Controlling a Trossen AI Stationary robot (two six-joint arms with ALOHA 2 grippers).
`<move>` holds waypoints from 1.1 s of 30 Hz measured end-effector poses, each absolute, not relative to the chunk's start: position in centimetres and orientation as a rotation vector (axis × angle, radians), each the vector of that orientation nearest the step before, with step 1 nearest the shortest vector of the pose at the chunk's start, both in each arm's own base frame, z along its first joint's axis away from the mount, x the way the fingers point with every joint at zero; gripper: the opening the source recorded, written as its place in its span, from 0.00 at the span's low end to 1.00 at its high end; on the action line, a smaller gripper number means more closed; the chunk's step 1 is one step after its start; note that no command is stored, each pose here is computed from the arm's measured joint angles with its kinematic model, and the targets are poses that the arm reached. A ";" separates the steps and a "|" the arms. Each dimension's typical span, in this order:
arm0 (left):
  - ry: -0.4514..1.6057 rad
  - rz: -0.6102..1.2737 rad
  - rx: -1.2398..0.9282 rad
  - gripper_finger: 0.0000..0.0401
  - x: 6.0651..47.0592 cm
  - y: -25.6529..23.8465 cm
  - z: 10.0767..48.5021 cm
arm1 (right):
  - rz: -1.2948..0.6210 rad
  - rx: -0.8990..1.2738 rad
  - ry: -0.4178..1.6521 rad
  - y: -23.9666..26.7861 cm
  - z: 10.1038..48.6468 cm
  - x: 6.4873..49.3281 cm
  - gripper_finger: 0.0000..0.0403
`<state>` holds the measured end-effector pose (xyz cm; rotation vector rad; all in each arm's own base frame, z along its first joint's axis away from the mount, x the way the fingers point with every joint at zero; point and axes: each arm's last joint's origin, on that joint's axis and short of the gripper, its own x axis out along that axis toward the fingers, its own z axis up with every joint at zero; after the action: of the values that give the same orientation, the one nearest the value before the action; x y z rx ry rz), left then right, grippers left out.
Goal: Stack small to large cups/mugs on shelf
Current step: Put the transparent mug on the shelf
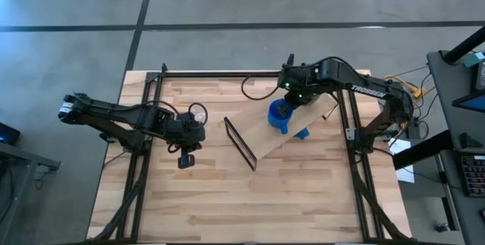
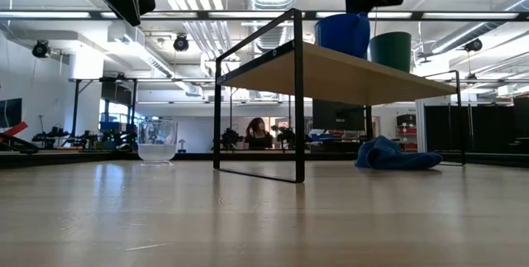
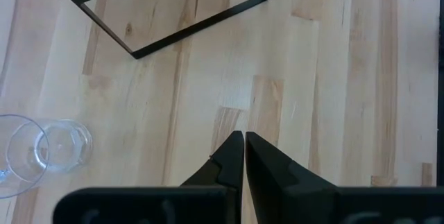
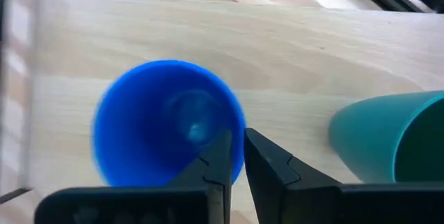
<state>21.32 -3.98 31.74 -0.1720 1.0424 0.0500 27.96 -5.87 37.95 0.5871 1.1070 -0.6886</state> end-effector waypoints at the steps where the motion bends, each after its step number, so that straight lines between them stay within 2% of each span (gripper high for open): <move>1: 1.043 0.050 -0.172 0.00 21.3 -4.0 31.7 | -0.674 0.593 1.098 -5.7 38.4 27.9 0.08; 7: 1.062 0.075 -0.156 0.00 21.1 -3.9 31.6 | -0.556 0.646 1.003 -4.8 41.8 27.5 0.08; 11: 1.087 0.218 -0.092 0.00 20.7 -3.3 31.4 | -0.477 0.707 0.925 -2.9 43.9 27.4 0.08; 15: 1.118 0.298 -0.167 0.00 20.6 -2.4 31.1 | -0.396 0.694 0.914 -0.4 44.8 27.3 0.08; 21: 1.173 0.421 -0.220 0.00 21.6 0.3 30.1 | -0.292 0.666 0.966 3.9 44.1 27.4 0.08; 26: 1.269 0.356 -0.309 0.00 23.2 2.8 28.4 | -0.260 0.695 1.002 7.0 42.8 27.7 0.08; 33: 1.381 0.393 -0.298 0.00 24.7 5.7 25.9 | -0.234 0.749 1.045 10.6 40.6 27.8 0.08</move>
<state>24.66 5.70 25.94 -0.2984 1.3809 0.3933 27.76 10.63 40.58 0.7485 1.0454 -0.2341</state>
